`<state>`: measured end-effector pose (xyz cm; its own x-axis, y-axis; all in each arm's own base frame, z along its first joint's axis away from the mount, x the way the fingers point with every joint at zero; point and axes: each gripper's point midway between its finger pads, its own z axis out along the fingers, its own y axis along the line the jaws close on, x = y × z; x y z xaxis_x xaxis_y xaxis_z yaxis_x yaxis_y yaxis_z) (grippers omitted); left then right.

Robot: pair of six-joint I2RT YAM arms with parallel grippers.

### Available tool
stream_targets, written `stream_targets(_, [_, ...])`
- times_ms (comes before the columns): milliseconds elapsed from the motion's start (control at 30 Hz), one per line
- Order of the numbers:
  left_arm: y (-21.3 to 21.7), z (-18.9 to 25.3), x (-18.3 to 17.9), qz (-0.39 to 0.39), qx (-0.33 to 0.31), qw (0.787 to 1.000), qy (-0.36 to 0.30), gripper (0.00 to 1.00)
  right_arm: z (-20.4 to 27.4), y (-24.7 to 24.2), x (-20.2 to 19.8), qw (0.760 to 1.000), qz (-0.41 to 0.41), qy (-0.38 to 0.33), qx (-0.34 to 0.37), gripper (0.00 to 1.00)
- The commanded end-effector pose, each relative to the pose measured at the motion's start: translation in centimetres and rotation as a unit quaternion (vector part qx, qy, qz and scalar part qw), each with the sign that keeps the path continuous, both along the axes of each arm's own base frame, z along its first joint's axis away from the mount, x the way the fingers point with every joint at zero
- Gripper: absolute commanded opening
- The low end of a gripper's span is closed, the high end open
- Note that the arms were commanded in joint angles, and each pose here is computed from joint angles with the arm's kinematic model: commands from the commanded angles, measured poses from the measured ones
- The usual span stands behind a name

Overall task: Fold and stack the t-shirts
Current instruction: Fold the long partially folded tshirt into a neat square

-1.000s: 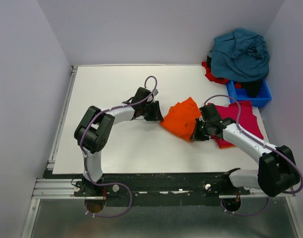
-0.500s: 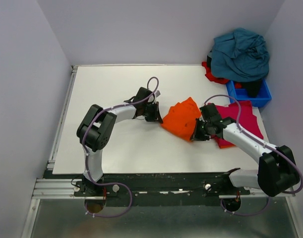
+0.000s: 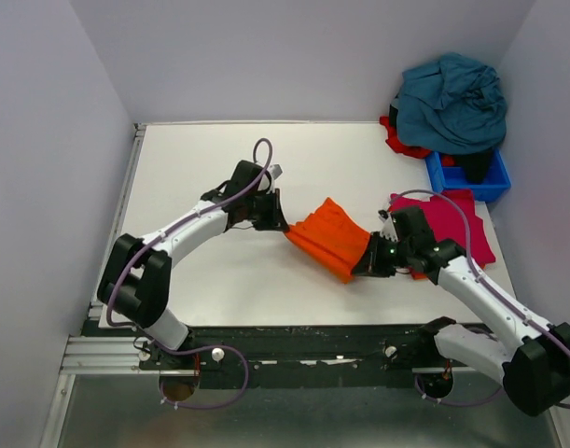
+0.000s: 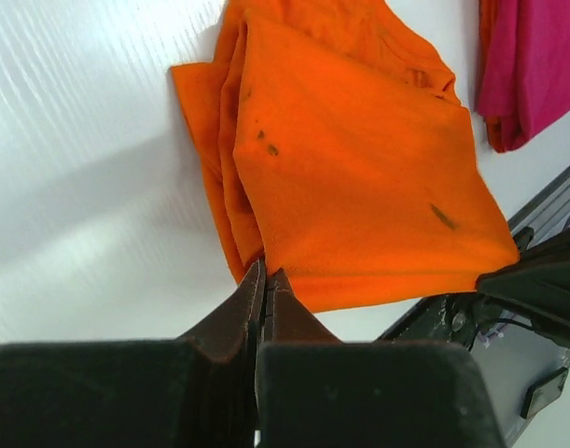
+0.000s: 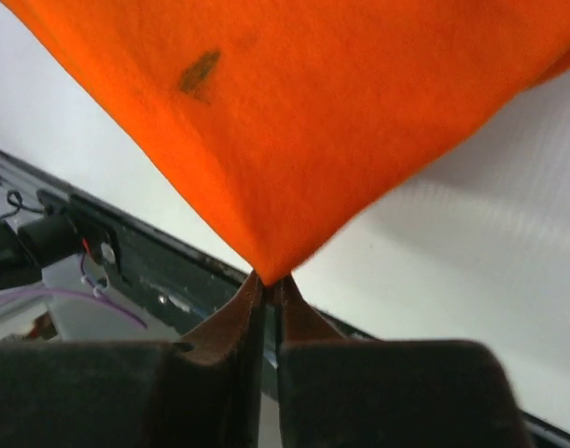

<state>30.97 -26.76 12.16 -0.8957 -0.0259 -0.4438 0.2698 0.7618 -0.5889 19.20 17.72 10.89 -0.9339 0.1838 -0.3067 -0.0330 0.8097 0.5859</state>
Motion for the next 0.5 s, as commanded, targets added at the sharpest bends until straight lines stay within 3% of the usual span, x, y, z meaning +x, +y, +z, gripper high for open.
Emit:
stream_targets(0, [2.1,-3.8,-3.9,0.005,0.068,0.996,0.053,0.00,-3.4,-0.8,-5.1,0.996,0.026,0.090,-0.008,0.25])
stream_targets(33, [2.1,-4.7,-4.8,0.000,0.081,0.995,0.061,0.03,-4.0,-1.4,-5.6,0.994,0.023,0.101,-0.025,0.35])
stream_targets(67, [2.2,-5.6,-5.7,-0.002,0.098,0.993,0.069,0.13,-4.2,-2.0,-5.7,0.994,0.017,0.101,-0.044,0.47])
stream_targets(133, [3.0,-6.3,-6.8,0.012,0.130,0.989,0.065,0.44,-3.4,-2.5,-5.0,0.996,-0.004,0.073,-0.048,0.74])
stream_targets(167, [3.7,-6.3,-6.9,0.028,0.142,0.988,0.056,0.54,-2.9,-3.1,-4.1,0.997,-0.025,0.048,-0.063,0.79])
stream_targets(267, [5.2,-4.3,-5.3,0.069,0.160,0.985,0.009,0.73,-1.6,-4.9,-1.7,0.991,-0.080,0.001,-0.106,0.78])
stream_targets(467, [4.4,0.8,0.2,0.102,0.166,0.978,-0.076,0.74,-3.2,-4.9,2.0,0.982,-0.139,0.002,-0.127,0.69])
